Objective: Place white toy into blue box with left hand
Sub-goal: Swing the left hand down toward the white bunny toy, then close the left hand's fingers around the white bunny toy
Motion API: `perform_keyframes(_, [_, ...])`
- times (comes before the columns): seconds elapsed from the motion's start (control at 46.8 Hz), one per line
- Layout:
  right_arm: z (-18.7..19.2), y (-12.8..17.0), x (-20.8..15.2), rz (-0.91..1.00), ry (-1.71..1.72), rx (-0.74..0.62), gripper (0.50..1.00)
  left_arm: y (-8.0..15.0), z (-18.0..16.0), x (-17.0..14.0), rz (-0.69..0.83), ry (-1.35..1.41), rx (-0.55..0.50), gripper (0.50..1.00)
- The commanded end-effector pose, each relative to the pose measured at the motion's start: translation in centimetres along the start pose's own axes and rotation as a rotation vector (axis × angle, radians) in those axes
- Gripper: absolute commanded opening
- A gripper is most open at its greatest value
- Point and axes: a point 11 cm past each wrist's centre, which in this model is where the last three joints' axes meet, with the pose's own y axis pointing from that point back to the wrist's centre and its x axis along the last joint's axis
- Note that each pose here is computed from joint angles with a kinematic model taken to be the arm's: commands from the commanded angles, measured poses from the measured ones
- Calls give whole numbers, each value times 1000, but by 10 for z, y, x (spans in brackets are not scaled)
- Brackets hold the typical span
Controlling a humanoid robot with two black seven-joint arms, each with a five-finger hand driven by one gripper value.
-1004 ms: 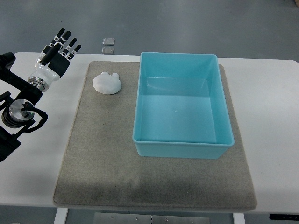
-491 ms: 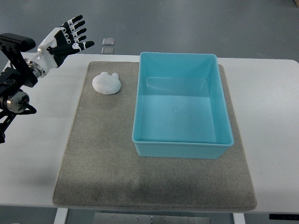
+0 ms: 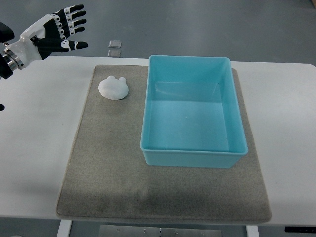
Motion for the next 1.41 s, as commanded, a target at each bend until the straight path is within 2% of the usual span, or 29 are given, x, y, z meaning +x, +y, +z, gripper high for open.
perform_keyframes(0.0, [0, 0, 0, 0, 1, 0, 936, -1, -3, -7, -49, -102, 42, 973])
perform_keyframes(0.107, [0, 0, 0, 0, 0, 0, 936, -3, -4, -18, -114, -237, 64, 943])
perform_keyframes(0.235, [0, 0, 0, 0, 0, 0, 936, -2, -9, -25, -172, -385, 75, 939])
perform_keyframes(0.598, [0, 0, 0, 0, 0, 0, 936, -13, -55, -64, -188, -645, 121, 939])
perform_keyframes(0.726, [0, 0, 0, 0, 0, 0, 936, -23, -59, -70, -169, -688, 113, 939])
perform_keyframes(1.004, [0, 0, 0, 0, 1, 0, 936, -25, -63, -65, -151, -699, 128, 939])
perform_keyframes(1.239, [0, 0, 0, 0, 0, 0, 936, -19, -78, -51, -123, -726, 188, 902])
perform_keyframes(1.389, [0, 0, 0, 0, 1, 0, 936, -24, -80, -58, -113, -735, 175, 904])
